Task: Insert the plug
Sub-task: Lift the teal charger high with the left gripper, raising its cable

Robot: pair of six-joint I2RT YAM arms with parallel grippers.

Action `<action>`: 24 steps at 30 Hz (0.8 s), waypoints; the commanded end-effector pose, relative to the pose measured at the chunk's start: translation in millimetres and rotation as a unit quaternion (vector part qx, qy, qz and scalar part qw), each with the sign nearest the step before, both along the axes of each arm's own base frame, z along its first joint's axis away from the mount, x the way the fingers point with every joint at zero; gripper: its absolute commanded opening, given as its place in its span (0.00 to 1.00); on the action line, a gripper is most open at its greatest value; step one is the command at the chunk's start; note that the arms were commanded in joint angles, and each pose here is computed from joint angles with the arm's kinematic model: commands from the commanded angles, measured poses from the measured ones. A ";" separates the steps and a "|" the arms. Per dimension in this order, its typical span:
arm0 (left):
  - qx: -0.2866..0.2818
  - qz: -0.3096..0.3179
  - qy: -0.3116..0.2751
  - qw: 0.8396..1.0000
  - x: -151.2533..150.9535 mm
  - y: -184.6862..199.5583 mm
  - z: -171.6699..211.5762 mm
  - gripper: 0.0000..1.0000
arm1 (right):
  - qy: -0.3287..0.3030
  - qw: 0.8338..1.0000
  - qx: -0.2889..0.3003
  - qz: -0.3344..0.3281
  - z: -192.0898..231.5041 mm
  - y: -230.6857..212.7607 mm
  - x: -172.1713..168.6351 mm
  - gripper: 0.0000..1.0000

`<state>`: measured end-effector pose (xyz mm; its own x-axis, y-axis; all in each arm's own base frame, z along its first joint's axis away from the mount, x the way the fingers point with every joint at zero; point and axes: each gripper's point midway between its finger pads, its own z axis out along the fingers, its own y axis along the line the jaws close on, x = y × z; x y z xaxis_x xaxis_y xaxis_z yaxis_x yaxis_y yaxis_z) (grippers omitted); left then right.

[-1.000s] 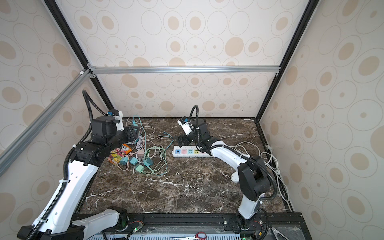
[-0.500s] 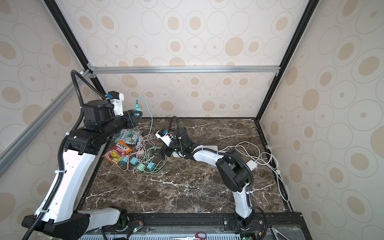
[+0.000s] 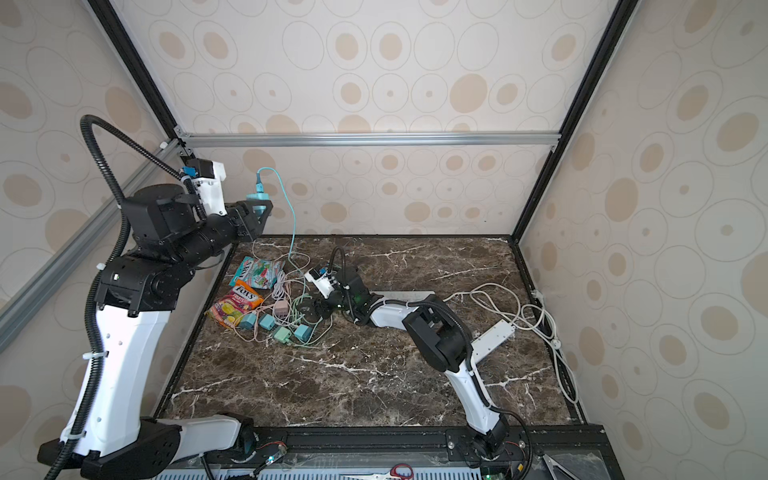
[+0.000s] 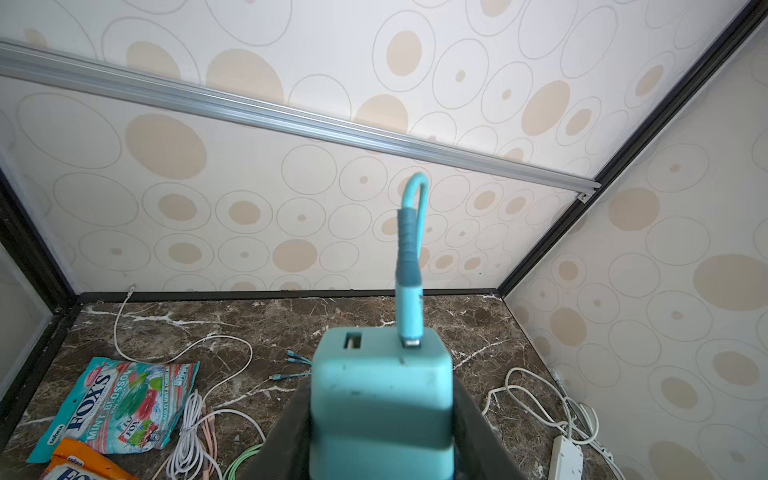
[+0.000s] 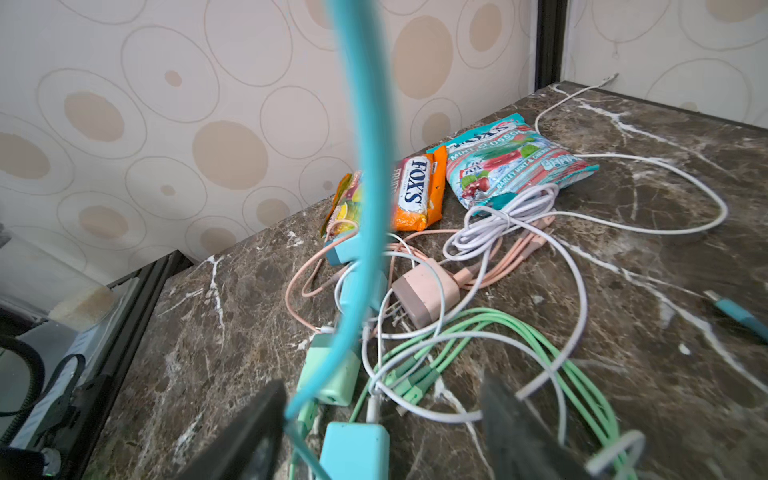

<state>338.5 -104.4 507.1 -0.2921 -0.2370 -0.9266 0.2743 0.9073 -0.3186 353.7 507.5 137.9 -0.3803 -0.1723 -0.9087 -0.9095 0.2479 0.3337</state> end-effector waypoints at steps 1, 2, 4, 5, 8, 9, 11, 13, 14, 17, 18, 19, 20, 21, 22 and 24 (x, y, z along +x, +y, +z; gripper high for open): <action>0.009 0.003 -0.031 0.999 -5.9 3.6 23.5 0.00 | -0.001 0.998 0.045 0.036 25.2 18.3 -12.2 0.41; 0.012 0.008 -0.032 0.999 -6.5 5.5 24.8 0.00 | -0.002 0.998 0.046 0.038 30.6 19.3 -13.0 0.28; 0.021 0.031 -0.033 0.999 -8.5 15.0 27.9 0.00 | -0.015 0.999 0.043 0.027 47.9 16.8 -10.8 0.08; 0.026 0.044 -0.031 0.998 -9.4 20.0 27.7 0.00 | -0.021 0.998 0.045 0.032 60.3 15.3 -11.6 0.03; 0.039 0.100 -0.025 0.994 -11.8 40.7 23.1 0.00 | -0.047 0.998 0.049 0.014 108.5 6.5 -9.7 0.00; 0.043 0.123 -0.023 0.991 -13.2 49.4 19.8 0.00 | -0.060 0.996 0.060 0.004 127.9 2.5 -9.2 0.00; 0.051 0.157 -0.019 0.986 -14.7 62.2 11.1 0.00 | -0.078 0.994 0.074 -0.023 163.6 -6.2 -3.8 0.00; 0.058 0.180 -0.014 0.982 -15.2 70.5 2.9 0.00 | -0.094 0.992 0.080 -0.037 195.5 -12.7 -2.1 0.00; 0.062 0.188 -0.012 0.980 -15.6 73.6 -0.5 0.00 | -0.100 0.990 0.087 -0.046 211.2 -16.7 -0.2 0.00; 0.072 0.202 -0.006 0.977 -14.2 78.8 -7.4 0.00 | -0.120 0.984 0.112 -0.067 253.8 -28.3 4.2 0.00; 0.075 0.204 -0.005 0.976 -13.8 79.4 -9.2 0.00 | -0.129 0.981 0.119 -0.077 267.8 -32.3 6.1 0.00; 0.076 0.204 -0.005 0.976 -13.9 79.5 -9.4 0.00 | -0.139 0.979 0.122 -0.086 279.4 -35.9 7.6 0.00; 0.077 0.204 -0.005 0.976 -13.3 79.4 -10.6 0.00 | -0.149 0.976 0.126 -0.096 292.5 -39.7 8.6 0.00; 0.079 0.203 -0.004 0.976 -12.8 79.2 -11.7 0.00 | -0.160 0.973 0.131 -0.105 304.9 -43.8 9.4 0.00; 0.080 0.203 -0.003 0.976 -12.6 79.2 -12.9 0.00 | -0.169 0.969 0.136 -0.114 315.3 -47.9 10.5 0.00; 0.083 0.204 -0.001 0.975 -12.9 80.0 -14.7 0.00 | -0.196 0.961 0.153 -0.120 339.2 -55.8 6.9 0.00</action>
<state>330.3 -31.6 479.7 -0.2504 -0.2008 -0.9471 -0.1033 0.9782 -0.1800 358.1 465.2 452.8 -0.0562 0.1619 -0.9852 -0.9284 0.3545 0.1112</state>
